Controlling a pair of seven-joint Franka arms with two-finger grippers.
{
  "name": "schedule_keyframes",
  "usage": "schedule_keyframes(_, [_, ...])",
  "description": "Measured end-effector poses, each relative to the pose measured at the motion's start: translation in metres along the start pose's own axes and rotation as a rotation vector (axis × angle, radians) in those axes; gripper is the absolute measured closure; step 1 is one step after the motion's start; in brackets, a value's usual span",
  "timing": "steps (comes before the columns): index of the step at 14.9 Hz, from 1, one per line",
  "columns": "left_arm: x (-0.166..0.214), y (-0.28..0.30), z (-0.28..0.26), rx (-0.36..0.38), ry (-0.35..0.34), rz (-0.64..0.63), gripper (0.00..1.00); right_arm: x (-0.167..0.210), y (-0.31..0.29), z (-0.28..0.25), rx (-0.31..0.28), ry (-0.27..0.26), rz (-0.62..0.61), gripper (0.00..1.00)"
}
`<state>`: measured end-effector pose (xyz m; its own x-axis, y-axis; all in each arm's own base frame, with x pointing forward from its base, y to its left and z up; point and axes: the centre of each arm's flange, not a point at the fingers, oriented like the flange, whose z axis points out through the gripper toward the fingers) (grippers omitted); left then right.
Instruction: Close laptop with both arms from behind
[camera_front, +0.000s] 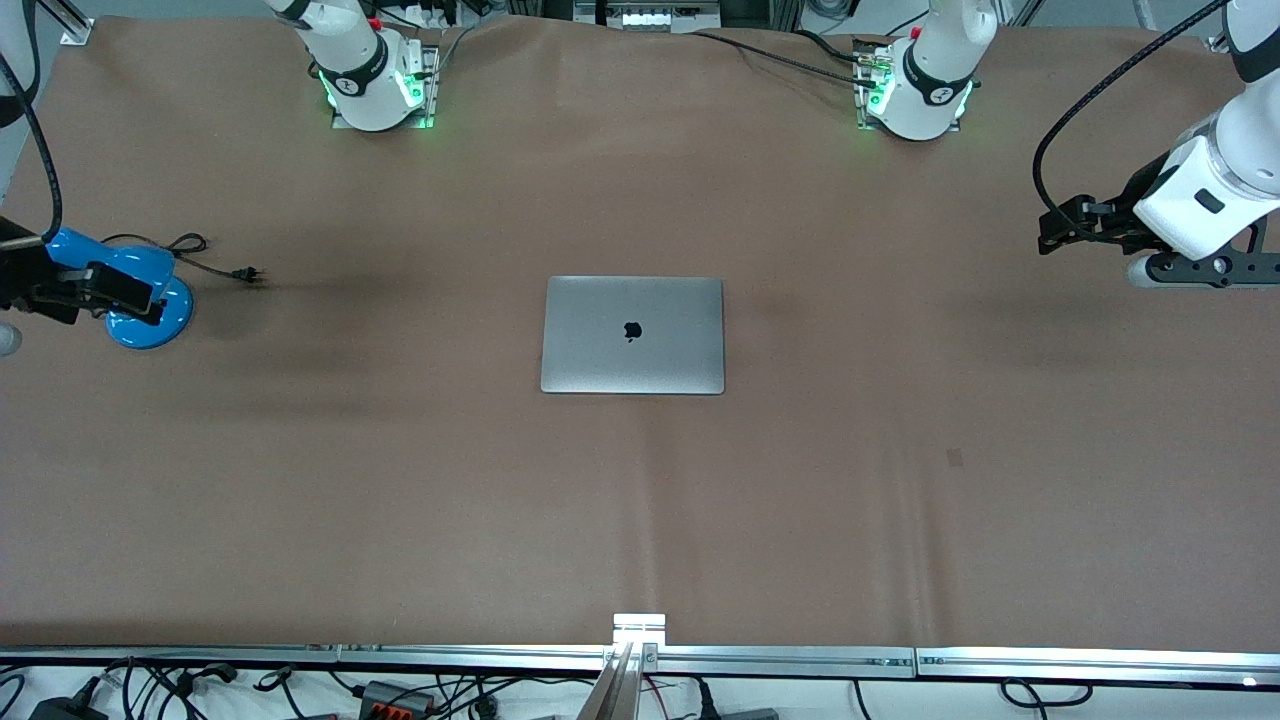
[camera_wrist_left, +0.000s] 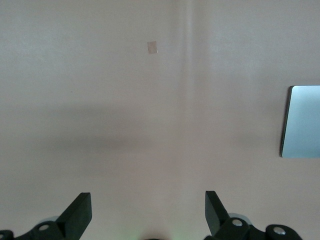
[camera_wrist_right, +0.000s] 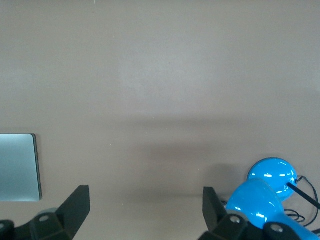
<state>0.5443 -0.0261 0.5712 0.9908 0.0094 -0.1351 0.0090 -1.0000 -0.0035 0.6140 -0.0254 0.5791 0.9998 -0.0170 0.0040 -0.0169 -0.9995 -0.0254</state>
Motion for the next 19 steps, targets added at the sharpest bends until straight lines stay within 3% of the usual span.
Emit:
schedule_keyframes(9, [0.000, 0.000, 0.000, 0.000, 0.001, 0.000, 0.00, -0.003, -0.011, -0.004, -0.014, 0.024, -0.021, 0.00])
schedule_keyframes(16, [0.000, 0.000, 0.000, 0.000, 0.001, 0.000, 0.00, -0.017, -0.006, -0.002, -0.019, -0.021, -0.013, 0.00])
schedule_keyframes(19, [0.000, 0.000, 0.000, 0.000, 0.000, 0.000, 0.00, -0.031, -0.005, 0.009, -0.019, -0.009, -0.012, 0.00])
